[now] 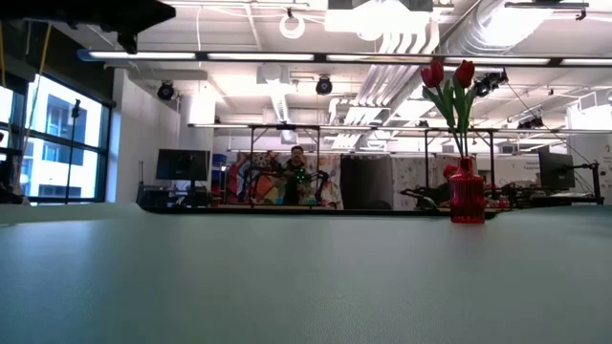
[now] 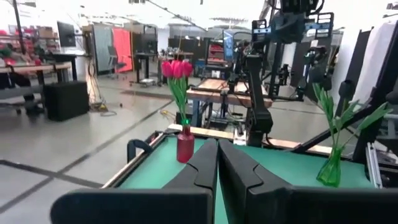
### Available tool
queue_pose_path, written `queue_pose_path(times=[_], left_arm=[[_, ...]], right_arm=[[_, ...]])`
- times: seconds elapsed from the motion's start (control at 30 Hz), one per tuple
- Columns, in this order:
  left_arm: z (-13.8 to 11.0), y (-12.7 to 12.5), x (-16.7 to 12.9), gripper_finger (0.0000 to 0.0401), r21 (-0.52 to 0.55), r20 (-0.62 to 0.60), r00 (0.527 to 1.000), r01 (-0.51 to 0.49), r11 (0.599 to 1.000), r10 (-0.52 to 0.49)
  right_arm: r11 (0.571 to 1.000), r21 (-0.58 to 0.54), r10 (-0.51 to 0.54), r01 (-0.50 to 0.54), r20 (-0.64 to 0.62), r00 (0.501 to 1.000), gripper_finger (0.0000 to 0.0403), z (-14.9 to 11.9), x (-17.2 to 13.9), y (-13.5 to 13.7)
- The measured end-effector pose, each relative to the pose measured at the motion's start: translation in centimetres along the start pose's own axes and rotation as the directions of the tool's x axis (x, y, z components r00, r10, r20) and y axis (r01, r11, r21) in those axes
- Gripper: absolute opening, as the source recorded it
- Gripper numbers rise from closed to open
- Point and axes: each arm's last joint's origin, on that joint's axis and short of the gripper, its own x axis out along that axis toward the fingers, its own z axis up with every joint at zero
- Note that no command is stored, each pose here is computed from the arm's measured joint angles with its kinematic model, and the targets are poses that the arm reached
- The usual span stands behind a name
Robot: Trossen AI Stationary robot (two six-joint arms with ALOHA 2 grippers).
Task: Sort flowers into vase by color
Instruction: Return to Home Position
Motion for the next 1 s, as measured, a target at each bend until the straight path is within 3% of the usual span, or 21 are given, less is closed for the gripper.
queue_pose_path(times=[0.2, 0.33, 0.47, 0.67, 0.77, 0.87, 1.0], left_arm=[[-1.9, 0.0, -0.3, 0.0000, -0.017, -0.003, 1.000, 0.007, 1.000, -0.007], [-2.1, 0.0, -0.1, 0.0000, 0.033, 0.047, 0.999, 0.010, 0.999, -0.012], [-2.1, 0.0, -0.1, 0.0000, 0.055, 0.045, 0.999, 0.001, 0.998, -0.003], [-2.1, 0.1, -0.1, 0.0000, 0.079, 0.046, 0.999, -0.006, 0.997, 0.002], [-2.3, 0.1, -0.1, 0.0000, 0.052, 0.028, 1.000, -0.001, 0.999, 0.000], [-2.8, 0.0, 0.0, 0.0000, 0.023, -0.023, 1.000, 0.003, 1.000, -0.003], [-3.5, 0.0, -0.1, 0.0000, 0.043, -0.090, 0.996, 0.015, 0.999, -0.011]], right_arm=[[0.995, -0.057, 0.087, -0.085, 0.031, 0.996, 0.0000, 0.7, -1.5, -1.2], [0.987, -0.096, 0.138, -0.129, 0.091, 0.986, 0.0000, 1.5, -2.2, -1.5], [0.987, -0.156, 0.066, -0.049, 0.106, 0.992, 0.0000, 1.6, -2.6, -2.8], [0.997, -0.075, 0.018, -0.001, 0.228, 0.973, 0.0000, 2.4, -7.0, -7.2], [0.999, -0.035, -0.004, 0.009, 0.136, 0.991, 0.0000, 0.8, -8.4, -8.7], [1.000, 0.007, -0.031, 0.030, 0.009, 0.999, 0.0000, -1.8, -7.9, -8.9], [0.999, 0.012, 0.046, -0.046, 0.010, 0.999, 0.0000, -5.4, -5.9, -7.9]])
